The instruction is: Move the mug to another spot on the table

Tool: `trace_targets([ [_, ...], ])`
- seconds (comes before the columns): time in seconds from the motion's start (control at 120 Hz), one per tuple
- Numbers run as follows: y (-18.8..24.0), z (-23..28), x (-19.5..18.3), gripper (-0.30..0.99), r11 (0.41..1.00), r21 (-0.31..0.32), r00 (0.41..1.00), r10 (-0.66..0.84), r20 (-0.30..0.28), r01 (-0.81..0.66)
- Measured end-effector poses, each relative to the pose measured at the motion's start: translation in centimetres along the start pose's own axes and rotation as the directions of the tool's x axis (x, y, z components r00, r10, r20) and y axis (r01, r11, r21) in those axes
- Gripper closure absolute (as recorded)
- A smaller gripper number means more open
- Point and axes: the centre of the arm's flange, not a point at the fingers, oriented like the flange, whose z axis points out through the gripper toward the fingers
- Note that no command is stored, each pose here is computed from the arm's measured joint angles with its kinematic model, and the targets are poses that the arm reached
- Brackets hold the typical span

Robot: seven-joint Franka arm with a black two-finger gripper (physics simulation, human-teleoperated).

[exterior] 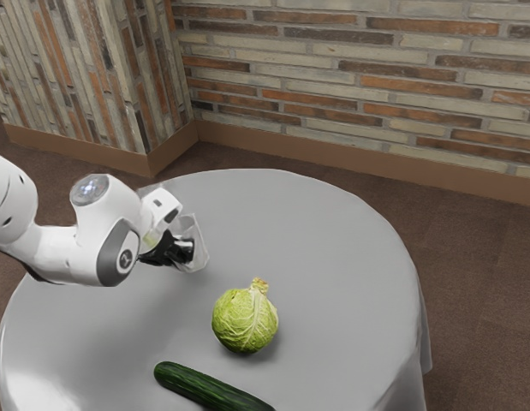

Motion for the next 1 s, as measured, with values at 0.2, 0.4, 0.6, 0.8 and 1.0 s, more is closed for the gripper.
trace_targets([
  [0.2, 1.2, 1.6, -1.6, 0.79, 0.999, 0.006, 0.993, 0.053, -0.105, -0.053],
  [0.4, 2.4, 3.4, -1.6, 0.79, 0.994, 0.026, 0.983, 0.107, -0.151, -0.104],
  [0.6, 2.9, 3.8, -2.2, 0.79, 0.993, 0.028, 0.980, 0.121, -0.156, -0.119],
  [0.8, 2.8, 4.0, -2.4, 0.79, 0.993, 0.032, 0.982, 0.120, -0.148, -0.117],
  [1.0, 2.6, 4.1, -2.4, 0.54, 0.995, 0.033, 0.987, 0.097, -0.132, -0.093],
])
